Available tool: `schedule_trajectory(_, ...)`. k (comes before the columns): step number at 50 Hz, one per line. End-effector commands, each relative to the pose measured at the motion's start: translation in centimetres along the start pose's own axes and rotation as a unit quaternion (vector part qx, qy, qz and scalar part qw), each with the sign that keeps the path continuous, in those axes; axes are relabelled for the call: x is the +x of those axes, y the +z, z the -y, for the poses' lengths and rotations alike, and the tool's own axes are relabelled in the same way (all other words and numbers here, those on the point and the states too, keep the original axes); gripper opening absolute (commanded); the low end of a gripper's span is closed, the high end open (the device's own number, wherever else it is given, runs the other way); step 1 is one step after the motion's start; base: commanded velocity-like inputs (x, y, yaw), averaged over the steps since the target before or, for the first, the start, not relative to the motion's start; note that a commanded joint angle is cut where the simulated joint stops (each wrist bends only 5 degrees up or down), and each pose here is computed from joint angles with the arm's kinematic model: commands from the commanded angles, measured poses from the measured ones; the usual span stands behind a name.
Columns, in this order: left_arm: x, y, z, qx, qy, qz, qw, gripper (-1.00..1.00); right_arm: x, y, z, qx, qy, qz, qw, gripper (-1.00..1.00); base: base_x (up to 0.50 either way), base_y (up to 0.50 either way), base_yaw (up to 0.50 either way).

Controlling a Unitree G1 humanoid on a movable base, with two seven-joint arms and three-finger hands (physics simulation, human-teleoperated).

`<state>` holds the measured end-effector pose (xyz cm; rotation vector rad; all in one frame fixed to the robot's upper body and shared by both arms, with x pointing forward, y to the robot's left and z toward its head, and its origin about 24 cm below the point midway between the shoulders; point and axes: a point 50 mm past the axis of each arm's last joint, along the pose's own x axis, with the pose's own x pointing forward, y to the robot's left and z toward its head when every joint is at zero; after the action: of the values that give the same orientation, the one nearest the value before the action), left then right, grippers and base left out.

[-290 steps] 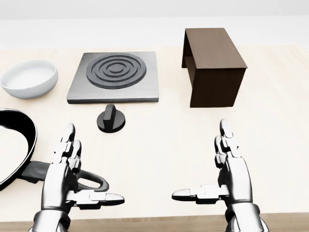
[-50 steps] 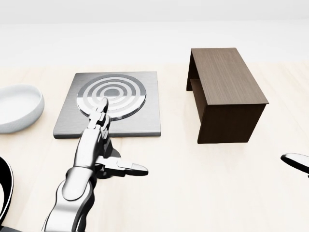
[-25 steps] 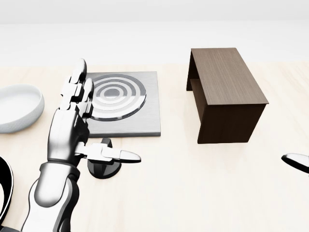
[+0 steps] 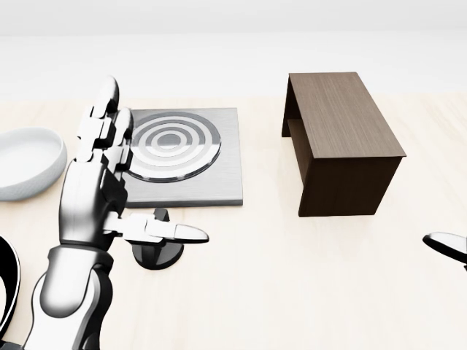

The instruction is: Turn on the stove.

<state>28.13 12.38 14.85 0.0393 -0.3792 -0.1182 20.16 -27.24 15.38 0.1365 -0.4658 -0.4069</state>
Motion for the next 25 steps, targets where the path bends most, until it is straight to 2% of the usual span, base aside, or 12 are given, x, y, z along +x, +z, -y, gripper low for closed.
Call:
schedule_trajectory(1,-0.3,1.7,-0.1,-0.004,0.001,0.036,0.999,1.0,0.0,-0.1,0.0,0.0,0.001,-0.002,1.0,1.0,0.0,0.0,0.0)
schedule_trajectory(2,-0.7,3.5,-0.2,-0.006,0.001,0.075,0.997,1.0,0.0,-0.2,0.0,-0.001,0.001,-0.003,1.0,1.0,0.0,0.0,0.0)
schedule_trajectory(5,-1.1,4.8,-0.2,-0.007,0.001,0.102,0.995,1.0,0.0,0.0,0.0,0.0,0.001,-0.001,1.0,1.0,0.0,0.0,0.0)
schedule_trajectory(7,-1.1,4.8,-0.2,-0.007,0.001,0.102,0.995,1.0,0.0,0.0,0.0,0.0,0.001,-0.001,1.0,1.0,0.0,0.0,0.0)
schedule_trajectory(8,-1.6,6.4,-0.3,-0.006,0.002,0.138,0.99,1.0,0.0,0.0,0.0,0.0,0.0,0.0,1.0,1.0,0.0,0.0,0.0)
schedule_trajectory(14,-2.1,8.0,-0.3,-0.006,0.004,0.173,0.985,1.0,0.0,0.0,0.0,0.0,0.0,0.0,1.0,1.0,0.0,0.0,0.0)
schedule_trajectory(22,-3.8,11.8,-0.5,-0.008,0.005,0.26,0.965,1.0,0.0,0.4,0.0,0.001,0.0,0.009,1.0,1.0,0.0,0.0,0.0)
schedule_trajectory(25,-4.1,12.5,-0.5,-0.009,0.006,0.277,0.961,1.0,0.0,0.3,0.0,0.001,0.0,0.007,1.0,1.0,0.0,0.0,0.0)
